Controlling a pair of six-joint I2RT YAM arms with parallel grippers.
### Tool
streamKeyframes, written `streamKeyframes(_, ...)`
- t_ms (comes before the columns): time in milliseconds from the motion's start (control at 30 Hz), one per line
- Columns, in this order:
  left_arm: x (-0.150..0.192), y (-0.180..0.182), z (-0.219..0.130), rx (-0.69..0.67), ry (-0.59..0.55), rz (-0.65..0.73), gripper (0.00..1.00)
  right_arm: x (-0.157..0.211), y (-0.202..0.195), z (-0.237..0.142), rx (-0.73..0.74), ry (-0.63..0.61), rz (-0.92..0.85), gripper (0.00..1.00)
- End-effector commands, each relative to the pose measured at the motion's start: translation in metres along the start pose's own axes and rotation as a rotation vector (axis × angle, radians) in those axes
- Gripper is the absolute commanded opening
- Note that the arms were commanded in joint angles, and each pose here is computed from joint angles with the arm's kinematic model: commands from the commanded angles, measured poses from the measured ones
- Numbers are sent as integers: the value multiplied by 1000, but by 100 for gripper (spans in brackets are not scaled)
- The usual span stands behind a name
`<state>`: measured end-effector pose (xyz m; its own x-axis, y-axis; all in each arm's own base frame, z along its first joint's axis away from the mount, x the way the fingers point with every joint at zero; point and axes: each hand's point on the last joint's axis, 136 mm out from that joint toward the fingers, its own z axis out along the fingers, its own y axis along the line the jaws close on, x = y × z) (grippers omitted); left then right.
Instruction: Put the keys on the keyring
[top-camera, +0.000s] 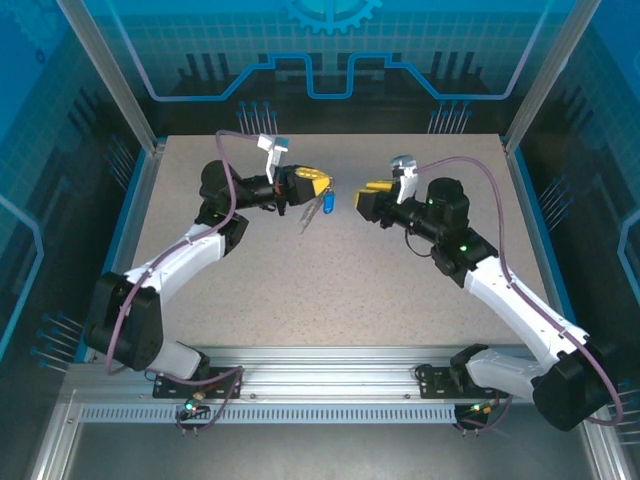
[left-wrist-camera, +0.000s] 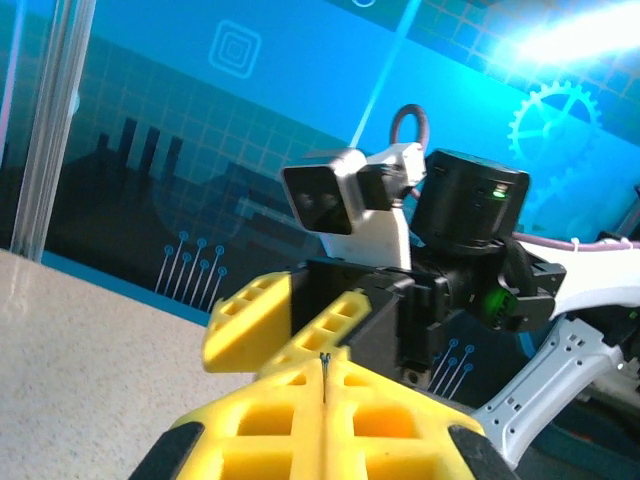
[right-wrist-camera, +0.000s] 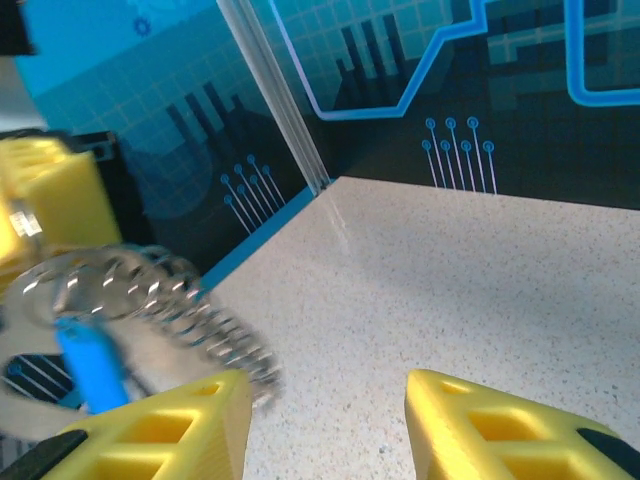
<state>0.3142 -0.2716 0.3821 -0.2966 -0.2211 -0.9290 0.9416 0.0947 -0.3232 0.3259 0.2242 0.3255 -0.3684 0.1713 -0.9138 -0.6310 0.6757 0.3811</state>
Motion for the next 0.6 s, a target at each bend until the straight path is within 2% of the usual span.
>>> streamKeyframes(0,-2,-9,-1,-17,-16,146,0,-13,3,-4,-36,-55,45,46)
streamKeyframes(567,-10,-17,-3,-18,-45,240,0,-8,23,-6,-161,-35,46,46)
